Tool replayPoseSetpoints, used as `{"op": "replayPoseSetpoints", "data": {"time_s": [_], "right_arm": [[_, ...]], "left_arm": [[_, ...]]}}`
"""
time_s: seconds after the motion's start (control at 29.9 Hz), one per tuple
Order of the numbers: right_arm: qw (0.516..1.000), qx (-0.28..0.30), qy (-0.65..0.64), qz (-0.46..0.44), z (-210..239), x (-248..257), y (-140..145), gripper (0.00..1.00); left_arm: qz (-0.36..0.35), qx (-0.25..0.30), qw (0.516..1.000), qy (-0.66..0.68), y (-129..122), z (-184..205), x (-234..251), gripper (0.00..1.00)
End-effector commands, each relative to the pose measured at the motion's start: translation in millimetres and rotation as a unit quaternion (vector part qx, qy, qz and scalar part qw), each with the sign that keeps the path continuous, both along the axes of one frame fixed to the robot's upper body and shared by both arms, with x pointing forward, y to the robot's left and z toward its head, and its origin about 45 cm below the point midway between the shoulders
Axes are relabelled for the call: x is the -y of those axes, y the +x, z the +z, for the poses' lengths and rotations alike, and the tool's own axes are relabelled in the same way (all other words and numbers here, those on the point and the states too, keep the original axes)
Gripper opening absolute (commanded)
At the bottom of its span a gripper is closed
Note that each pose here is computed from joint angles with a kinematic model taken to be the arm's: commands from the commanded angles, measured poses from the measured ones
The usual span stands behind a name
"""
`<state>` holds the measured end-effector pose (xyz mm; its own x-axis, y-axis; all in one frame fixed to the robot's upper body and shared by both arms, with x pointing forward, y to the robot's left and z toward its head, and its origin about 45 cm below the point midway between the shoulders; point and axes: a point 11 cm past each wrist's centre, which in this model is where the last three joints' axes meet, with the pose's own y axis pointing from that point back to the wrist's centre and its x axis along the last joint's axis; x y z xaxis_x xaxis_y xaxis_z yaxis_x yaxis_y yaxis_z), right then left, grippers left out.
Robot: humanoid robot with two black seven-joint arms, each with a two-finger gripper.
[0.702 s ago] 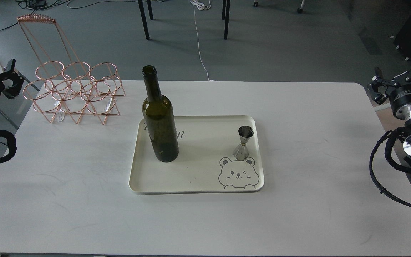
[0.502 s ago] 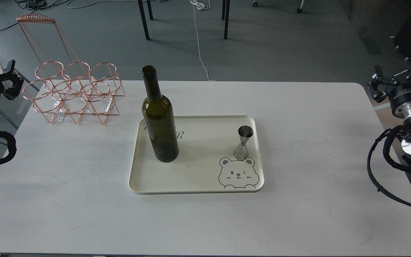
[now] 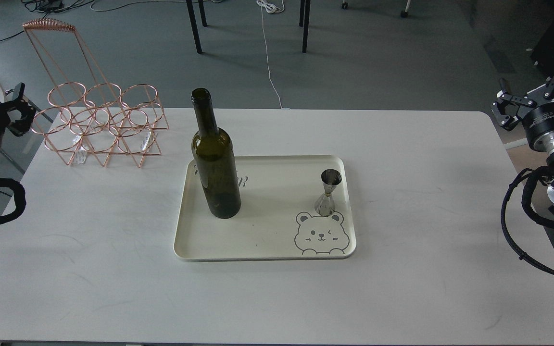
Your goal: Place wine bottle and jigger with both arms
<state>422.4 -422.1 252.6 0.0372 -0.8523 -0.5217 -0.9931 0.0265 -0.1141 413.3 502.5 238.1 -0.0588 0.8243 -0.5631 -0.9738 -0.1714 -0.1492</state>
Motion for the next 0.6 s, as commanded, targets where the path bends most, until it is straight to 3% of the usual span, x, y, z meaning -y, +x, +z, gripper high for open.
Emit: {"op": "replayPoseSetpoints", "data": {"time_s": [0.0,0.13,0.27,0.57], "right_arm": [[0.998,-0.007,-0.061,0.035,13.5,-11.7,-11.1,0.99],[0.979,-0.017,-0.183,0.091,15.6,-31.5,-33.4,0.99],[0.929,-0.003,-0.337,0.151,6.5,-60.2,-61.2,0.99],[0.824,0.039,-0.517,0.228,-38.3,-99.5,-114.5,0.99]], "left_arm": [[-0.005,0.000,1.000,-0.008,2.6,-4.6,8.0,0.98],[-0.007,0.000,1.000,-0.009,3.6,-5.2,10.4,0.98],[-0.009,-0.002,1.000,-0.011,3.9,-7.8,13.0,0.98],[-0.014,-0.006,1.000,-0.011,4.5,-11.6,17.5,0.98]]}}
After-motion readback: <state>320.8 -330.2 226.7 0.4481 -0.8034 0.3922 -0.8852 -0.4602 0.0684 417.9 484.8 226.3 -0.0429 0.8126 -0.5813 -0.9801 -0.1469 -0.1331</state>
